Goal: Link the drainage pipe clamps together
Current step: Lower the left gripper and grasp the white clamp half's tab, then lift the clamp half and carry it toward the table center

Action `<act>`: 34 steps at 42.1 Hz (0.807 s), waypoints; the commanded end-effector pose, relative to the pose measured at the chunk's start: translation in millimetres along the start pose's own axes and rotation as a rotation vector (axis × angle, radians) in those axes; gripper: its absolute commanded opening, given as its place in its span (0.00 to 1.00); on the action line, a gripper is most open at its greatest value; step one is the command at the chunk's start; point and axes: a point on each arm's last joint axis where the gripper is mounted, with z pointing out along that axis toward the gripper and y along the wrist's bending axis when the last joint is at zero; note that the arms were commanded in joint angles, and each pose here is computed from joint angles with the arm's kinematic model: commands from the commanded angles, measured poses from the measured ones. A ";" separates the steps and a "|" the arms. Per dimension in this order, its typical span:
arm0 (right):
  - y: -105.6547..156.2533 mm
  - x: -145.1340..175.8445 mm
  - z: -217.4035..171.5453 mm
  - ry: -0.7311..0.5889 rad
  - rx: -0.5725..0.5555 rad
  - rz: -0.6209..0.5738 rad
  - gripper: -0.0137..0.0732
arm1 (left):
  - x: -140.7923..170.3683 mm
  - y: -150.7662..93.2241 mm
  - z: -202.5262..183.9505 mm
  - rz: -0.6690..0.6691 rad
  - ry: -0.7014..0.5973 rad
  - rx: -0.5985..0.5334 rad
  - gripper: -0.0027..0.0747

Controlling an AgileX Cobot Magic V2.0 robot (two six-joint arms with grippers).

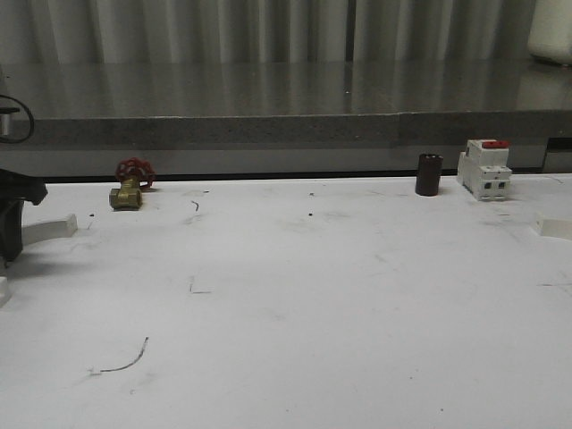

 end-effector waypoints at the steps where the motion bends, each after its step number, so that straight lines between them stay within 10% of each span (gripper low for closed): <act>1: 1.5 -13.2 -4.7 -0.085 -0.008 -0.009 0.74 | -11.7 -0.3 -23.1 -0.013 -0.093 0.010 0.38; 16: 1.5 -13.2 -4.7 -0.085 -0.008 -0.009 0.74 | -13.0 -0.4 -23.3 -0.015 -0.107 0.011 0.09; 34: 1.5 -13.2 -4.7 -0.085 -0.008 -0.009 0.74 | -15.9 -41.1 -70.3 0.075 -0.221 0.058 0.01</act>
